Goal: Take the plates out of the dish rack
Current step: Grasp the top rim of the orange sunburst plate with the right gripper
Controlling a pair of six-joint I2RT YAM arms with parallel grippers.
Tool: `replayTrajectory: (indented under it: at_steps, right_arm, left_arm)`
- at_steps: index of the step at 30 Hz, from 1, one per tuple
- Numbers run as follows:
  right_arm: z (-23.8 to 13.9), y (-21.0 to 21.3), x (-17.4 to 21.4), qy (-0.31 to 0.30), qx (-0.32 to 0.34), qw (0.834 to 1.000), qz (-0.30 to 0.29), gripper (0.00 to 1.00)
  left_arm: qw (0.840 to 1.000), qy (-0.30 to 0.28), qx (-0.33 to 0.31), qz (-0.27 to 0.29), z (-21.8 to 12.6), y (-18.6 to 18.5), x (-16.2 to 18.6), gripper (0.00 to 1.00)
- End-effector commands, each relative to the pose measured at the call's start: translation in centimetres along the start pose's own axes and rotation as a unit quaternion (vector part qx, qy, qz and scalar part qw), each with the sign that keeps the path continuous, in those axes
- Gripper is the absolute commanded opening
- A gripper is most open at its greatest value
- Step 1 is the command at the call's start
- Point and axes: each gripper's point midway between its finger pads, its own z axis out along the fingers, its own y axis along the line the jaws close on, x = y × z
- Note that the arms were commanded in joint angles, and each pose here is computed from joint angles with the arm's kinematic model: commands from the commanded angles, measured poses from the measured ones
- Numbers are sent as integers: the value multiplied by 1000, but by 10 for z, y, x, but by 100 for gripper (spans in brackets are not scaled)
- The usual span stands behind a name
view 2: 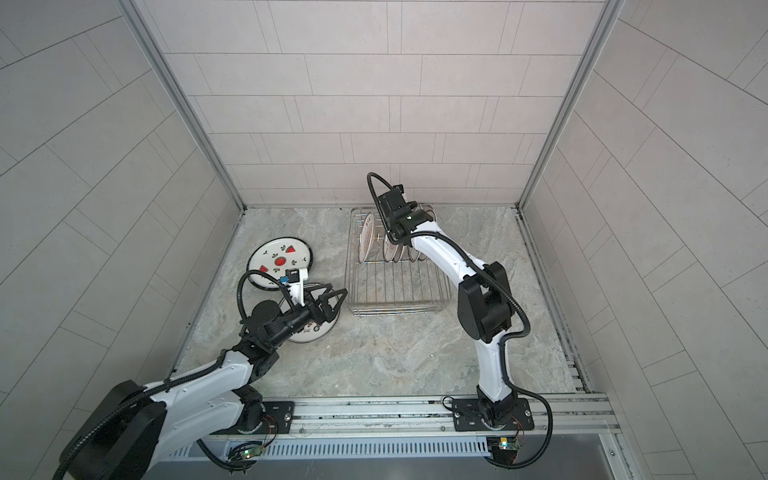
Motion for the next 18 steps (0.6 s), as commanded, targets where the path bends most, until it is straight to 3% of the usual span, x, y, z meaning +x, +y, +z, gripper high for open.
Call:
replayTrajectory:
  at_steps: [1,18]
  right_arm:
    - [4,-5,0,6,14,1000,8,26]
    - [27,-7,8,19,14,999,27,22]
  left_arm:
    - [1000,-17,15,8,1,-9,-10,100]
    - [1000,-23,-1,-7,-1,-3,-10,100]
